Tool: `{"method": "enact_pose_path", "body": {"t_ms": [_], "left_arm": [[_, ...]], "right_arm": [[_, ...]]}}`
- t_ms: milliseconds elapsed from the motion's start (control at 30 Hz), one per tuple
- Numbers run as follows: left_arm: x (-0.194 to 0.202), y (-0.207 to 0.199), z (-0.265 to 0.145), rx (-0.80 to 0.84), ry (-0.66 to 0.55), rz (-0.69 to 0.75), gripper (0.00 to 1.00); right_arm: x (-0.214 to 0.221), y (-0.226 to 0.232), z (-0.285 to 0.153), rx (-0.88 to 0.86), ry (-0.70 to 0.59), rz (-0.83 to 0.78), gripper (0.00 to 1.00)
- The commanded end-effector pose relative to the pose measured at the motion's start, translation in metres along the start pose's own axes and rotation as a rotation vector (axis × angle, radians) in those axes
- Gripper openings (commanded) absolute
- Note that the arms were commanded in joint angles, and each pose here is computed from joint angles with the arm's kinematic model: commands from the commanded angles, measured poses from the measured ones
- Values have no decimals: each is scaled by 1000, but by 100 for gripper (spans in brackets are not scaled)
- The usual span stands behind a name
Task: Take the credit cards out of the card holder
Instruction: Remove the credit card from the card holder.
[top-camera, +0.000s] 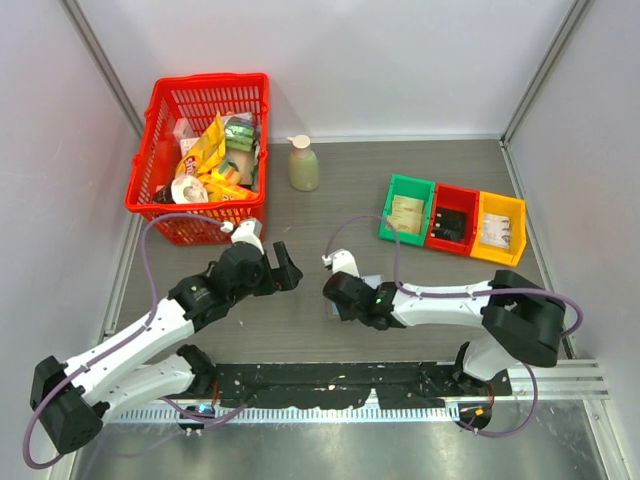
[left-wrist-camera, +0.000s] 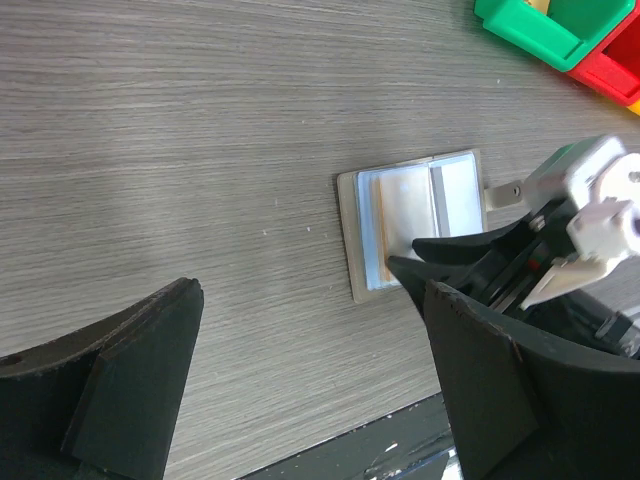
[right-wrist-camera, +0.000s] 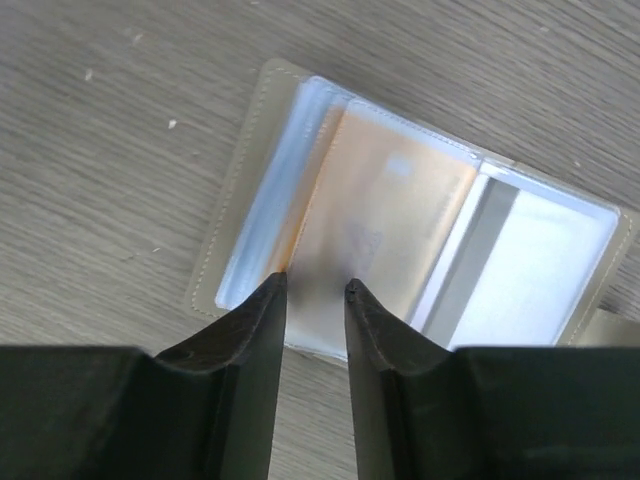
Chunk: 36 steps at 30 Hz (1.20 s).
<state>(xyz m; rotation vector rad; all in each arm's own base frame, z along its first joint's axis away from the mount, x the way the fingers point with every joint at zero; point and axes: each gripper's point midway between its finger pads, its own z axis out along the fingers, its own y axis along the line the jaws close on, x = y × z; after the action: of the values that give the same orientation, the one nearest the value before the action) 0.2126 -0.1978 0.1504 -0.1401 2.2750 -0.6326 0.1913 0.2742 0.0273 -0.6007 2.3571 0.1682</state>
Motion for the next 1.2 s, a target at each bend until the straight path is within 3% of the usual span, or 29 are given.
{"method": "enact_pose_path", "body": {"t_ms": [0,200,467,567,667,1167], "left_arm": [[-1,-18,6,71,0,-32,95],[11,-33,17,88,51,-5,90],[38,-41,57,64,147,-9,66],[49,-42,74,47,181,-6,64],[62,-41,90,29,227,-7,55],[115,-37,127,-2,353,-52,40]], "right_arm": [[5,-14,-5,-37,-10,62,32],[-14,-44,-21,53,-90,103,34],[-16,-38,-20,-66,-93,181,45],[-20,-32,-20,-102,-109,195,50],[-22,-32,-19,-102,-114,193,54],[1,-32,5,-165,-30,279,51]]}}
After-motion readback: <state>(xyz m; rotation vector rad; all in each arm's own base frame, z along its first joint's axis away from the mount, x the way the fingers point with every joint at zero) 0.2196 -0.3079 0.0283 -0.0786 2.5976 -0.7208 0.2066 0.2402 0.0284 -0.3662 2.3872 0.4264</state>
